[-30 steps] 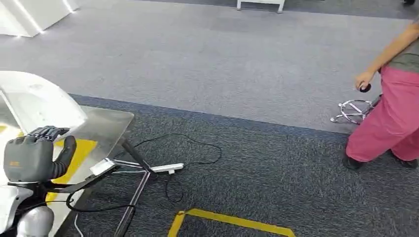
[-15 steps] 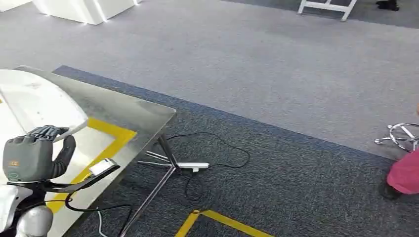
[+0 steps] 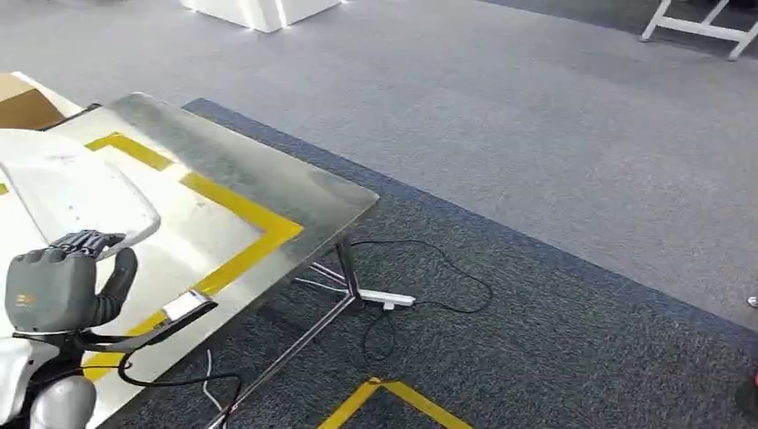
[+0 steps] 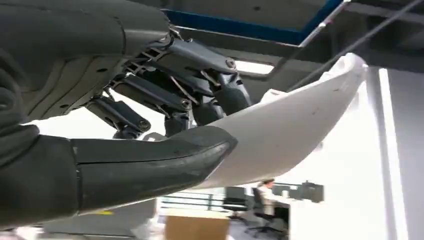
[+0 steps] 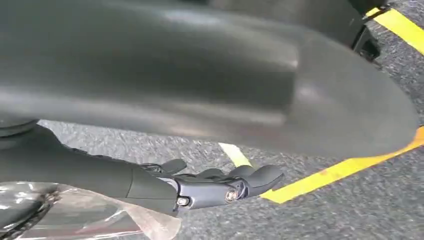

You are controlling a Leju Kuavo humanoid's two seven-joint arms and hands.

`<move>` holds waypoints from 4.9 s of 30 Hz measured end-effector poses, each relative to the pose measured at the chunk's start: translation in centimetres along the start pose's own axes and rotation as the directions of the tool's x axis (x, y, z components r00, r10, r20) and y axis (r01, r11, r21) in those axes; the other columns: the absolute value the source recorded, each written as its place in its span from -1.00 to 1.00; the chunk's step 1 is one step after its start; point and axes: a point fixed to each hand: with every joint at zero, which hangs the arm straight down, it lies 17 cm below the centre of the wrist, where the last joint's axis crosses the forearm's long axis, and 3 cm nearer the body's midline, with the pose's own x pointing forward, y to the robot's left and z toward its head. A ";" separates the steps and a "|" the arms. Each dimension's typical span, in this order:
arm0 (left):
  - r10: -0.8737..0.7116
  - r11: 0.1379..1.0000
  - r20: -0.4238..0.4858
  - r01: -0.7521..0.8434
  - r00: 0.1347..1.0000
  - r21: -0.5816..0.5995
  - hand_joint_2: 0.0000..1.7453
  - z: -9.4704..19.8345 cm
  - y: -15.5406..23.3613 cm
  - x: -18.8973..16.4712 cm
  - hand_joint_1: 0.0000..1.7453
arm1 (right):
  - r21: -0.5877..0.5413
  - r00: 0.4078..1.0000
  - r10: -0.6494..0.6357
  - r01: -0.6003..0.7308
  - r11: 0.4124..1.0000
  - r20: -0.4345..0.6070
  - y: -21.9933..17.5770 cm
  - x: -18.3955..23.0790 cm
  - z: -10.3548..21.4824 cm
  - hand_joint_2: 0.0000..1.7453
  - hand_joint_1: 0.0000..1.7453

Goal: Take the parts from the cabinet and place them on the table.

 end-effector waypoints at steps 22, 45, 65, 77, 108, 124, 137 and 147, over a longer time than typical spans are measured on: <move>0.001 1.000 0.003 -0.001 1.000 0.004 1.00 -0.5 0.1 0.3 1.00 | 0.007 1.000 0.005 -0.005 1.000 -0.002 0.2 -0.1 0.2 -1.00 -1.00; 0.004 1.000 0.001 -0.004 1.000 -0.010 1.00 -0.4 -0.5 0.4 1.00 | 0.007 1.000 0.007 -0.007 1.000 0.001 0.2 0.0 0.3 -1.00 -1.00; 0.003 1.000 0.001 -0.003 1.000 -0.024 1.00 -0.1 -0.8 0.5 1.00 | 0.010 1.000 0.005 -0.005 1.000 0.005 0.3 0.3 0.5 -1.00 -1.00; 0.000 1.000 0.008 0.000 1.000 -0.021 1.00 -0.3 -0.7 0.7 1.00 | 0.003 0.999 -0.034 0.034 0.999 0.015 0.1 0.5 0.6 -1.00 -1.00; 0.079 0.990 0.144 -0.061 0.986 -0.130 1.00 -0.3 -4.2 5.9 1.00 | 0.013 0.998 -0.046 0.045 0.999 0.052 0.0 1.3 0.3 -1.00 -1.00; 0.100 0.975 0.156 -0.065 0.983 -0.214 1.00 0.0 -7.4 7.3 1.00 | 0.017 0.997 -0.049 0.048 0.999 0.065 0.0 1.3 0.0 -1.00 -1.00; -0.014 0.931 0.099 0.049 0.995 -0.361 1.00 1.5 -14.1 5.0 1.00 | 0.042 0.997 -0.046 0.044 0.998 0.067 0.6 1.4 -0.5 -1.00 -1.00; -0.070 0.897 0.056 0.088 0.996 -0.433 1.00 3.1 -16.9 3.1 1.00 | 0.048 0.997 -0.041 0.038 0.998 0.067 0.7 1.3 -0.8 -1.00 -1.00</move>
